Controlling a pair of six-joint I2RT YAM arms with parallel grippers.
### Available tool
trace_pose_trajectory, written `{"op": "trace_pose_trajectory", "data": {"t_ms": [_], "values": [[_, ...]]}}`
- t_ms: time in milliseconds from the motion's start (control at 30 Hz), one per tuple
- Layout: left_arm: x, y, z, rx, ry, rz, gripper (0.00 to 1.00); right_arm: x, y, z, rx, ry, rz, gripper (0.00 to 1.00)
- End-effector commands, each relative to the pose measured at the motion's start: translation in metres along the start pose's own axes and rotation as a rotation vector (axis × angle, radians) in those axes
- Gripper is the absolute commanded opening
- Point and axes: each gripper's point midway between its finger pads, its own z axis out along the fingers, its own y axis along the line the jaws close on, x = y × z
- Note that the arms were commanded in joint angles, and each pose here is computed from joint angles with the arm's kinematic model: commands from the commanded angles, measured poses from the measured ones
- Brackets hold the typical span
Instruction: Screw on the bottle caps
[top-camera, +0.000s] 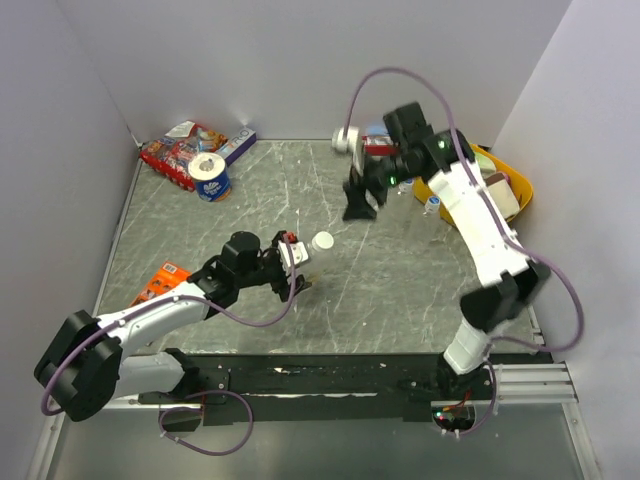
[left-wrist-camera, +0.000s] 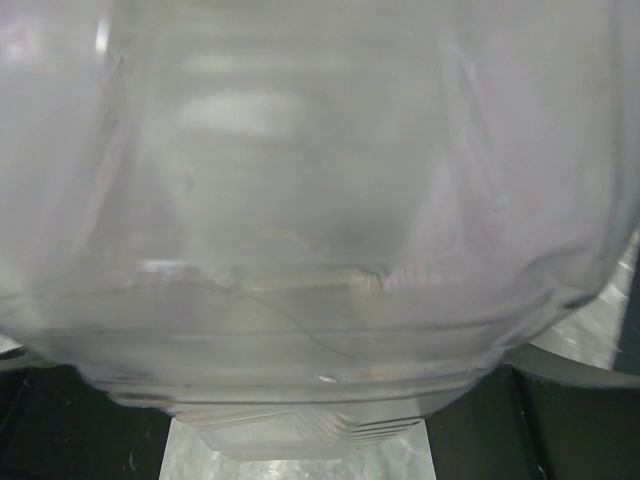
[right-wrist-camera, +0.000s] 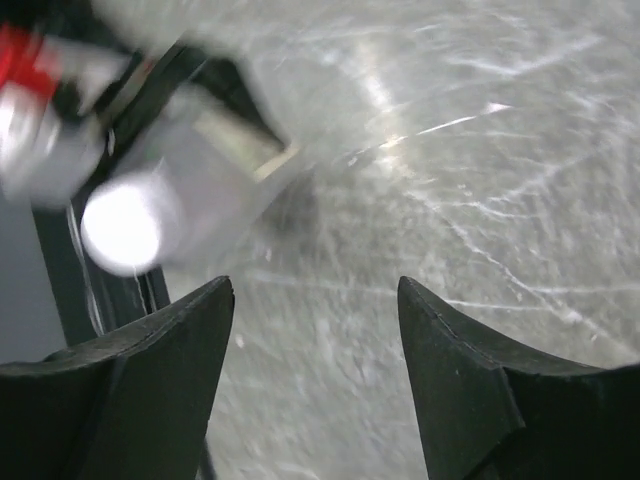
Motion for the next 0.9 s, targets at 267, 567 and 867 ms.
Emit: {"op": "trace_pose_trajectory", "data": {"t_ms": [267, 567, 867], "values": [[-0.029, -0.032, -0.001, 0.257, -0.056, 0.133, 0.01, 0.014, 0.105, -0.001, -0.106, -0.038, -1.035, 0.82], [-0.031, -0.029, -0.002, 0.256, -0.059, 0.196, 0.01, 0.025, 0.119, 0.008, -0.223, 0.017, -1.126, 0.77], [-0.030, -0.027, -0.002, 0.236, -0.062, 0.199, 0.01, 0.036, 0.125, 0.012, -0.336, 0.076, -1.120, 0.66]]}}
